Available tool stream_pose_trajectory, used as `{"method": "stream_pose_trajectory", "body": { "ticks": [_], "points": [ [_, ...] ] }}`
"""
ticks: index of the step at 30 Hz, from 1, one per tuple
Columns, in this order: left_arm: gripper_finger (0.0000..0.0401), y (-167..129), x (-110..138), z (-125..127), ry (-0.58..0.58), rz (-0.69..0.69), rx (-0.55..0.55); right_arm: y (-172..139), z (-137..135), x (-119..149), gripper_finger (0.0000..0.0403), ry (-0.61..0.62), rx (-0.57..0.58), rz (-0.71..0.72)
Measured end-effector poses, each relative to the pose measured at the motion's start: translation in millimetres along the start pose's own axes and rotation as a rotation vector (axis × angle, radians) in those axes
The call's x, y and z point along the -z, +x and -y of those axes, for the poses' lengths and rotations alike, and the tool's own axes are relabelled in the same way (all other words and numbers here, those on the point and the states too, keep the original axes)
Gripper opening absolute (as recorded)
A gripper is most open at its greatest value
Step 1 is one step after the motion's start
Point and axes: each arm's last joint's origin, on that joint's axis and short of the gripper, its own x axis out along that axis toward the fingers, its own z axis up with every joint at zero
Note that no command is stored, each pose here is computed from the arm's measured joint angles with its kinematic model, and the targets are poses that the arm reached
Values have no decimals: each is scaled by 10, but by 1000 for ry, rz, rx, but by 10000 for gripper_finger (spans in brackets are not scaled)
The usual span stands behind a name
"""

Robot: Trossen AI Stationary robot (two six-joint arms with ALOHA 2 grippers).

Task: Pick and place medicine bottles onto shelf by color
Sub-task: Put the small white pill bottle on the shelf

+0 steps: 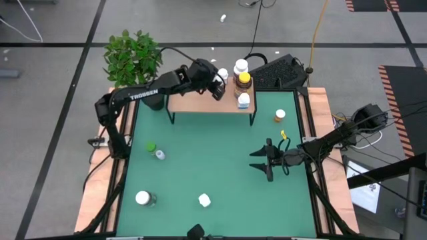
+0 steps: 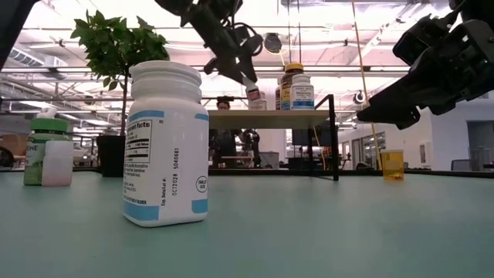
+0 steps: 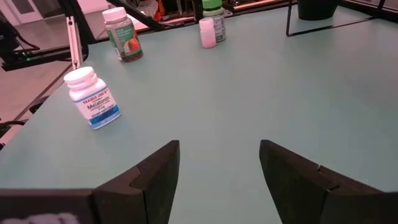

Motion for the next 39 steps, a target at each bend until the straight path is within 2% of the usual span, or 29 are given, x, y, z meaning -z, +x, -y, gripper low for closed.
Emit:
{"method": "stream_pose_trajectory", "body": {
  "ticks": [19,39],
  "points": [
    [159,170,88,-2,37,-47,3,1,3,-2,215,-7,4,2],
    [159,187,115,3,51,-56,4,1,3,-2,215,-7,4,2]
  ]
}}
